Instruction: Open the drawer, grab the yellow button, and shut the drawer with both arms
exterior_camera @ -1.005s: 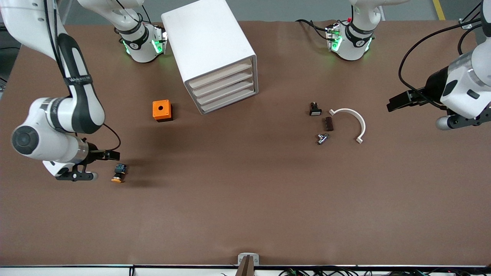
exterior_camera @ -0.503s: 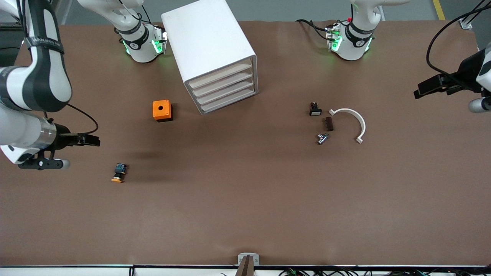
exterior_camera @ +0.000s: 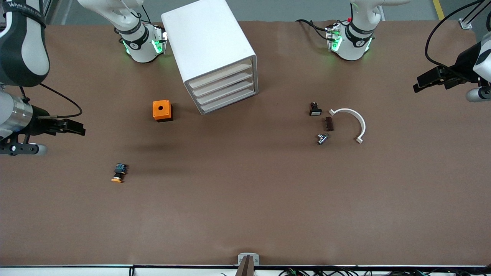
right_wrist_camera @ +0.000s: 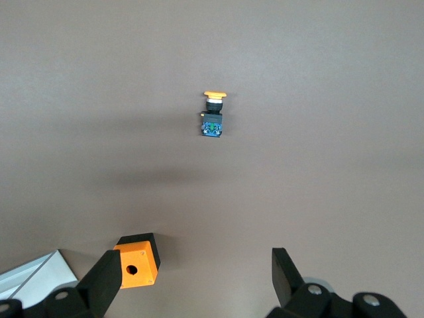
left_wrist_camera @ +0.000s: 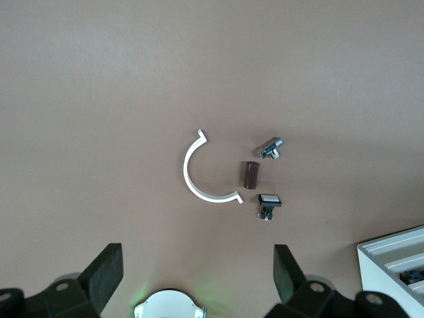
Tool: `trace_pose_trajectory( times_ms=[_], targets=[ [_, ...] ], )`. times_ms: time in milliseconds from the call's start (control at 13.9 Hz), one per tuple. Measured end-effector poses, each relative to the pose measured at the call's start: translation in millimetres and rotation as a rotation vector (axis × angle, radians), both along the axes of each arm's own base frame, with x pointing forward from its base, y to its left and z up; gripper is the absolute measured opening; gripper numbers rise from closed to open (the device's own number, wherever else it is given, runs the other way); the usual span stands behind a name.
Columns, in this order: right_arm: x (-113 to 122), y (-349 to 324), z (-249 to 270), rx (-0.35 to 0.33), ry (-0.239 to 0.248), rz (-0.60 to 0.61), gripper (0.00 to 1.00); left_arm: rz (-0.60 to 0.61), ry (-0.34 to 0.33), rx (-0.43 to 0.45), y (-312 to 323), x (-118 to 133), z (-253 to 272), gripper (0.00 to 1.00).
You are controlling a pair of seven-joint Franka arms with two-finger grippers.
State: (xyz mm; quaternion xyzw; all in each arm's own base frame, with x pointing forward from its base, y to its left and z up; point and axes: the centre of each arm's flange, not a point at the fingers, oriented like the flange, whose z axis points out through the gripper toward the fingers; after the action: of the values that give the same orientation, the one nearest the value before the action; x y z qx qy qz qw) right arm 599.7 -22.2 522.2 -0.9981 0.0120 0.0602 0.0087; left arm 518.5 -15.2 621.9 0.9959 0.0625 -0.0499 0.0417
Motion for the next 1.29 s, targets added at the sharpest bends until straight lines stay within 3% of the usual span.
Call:
trace_pose_trajectory(
  times_ms=[287, 790, 1293],
  targets=[
    [-12, -1, 24, -0.002, -0.007, 0.006, 1.0, 0.006, -0.051, 0.022, 5, 0, 13, 1.0],
    [-9, 0, 47, -0.006, -0.056, 0.01, 1.0, -0.003, -0.126, 0.047, 1, 12, 41, 1.0],
    [-12, -8, 61, -0.019, -0.051, 0.0, 1.0, -0.02, -0.108, 0.049, -5, 25, 30, 1.0]
  ],
)
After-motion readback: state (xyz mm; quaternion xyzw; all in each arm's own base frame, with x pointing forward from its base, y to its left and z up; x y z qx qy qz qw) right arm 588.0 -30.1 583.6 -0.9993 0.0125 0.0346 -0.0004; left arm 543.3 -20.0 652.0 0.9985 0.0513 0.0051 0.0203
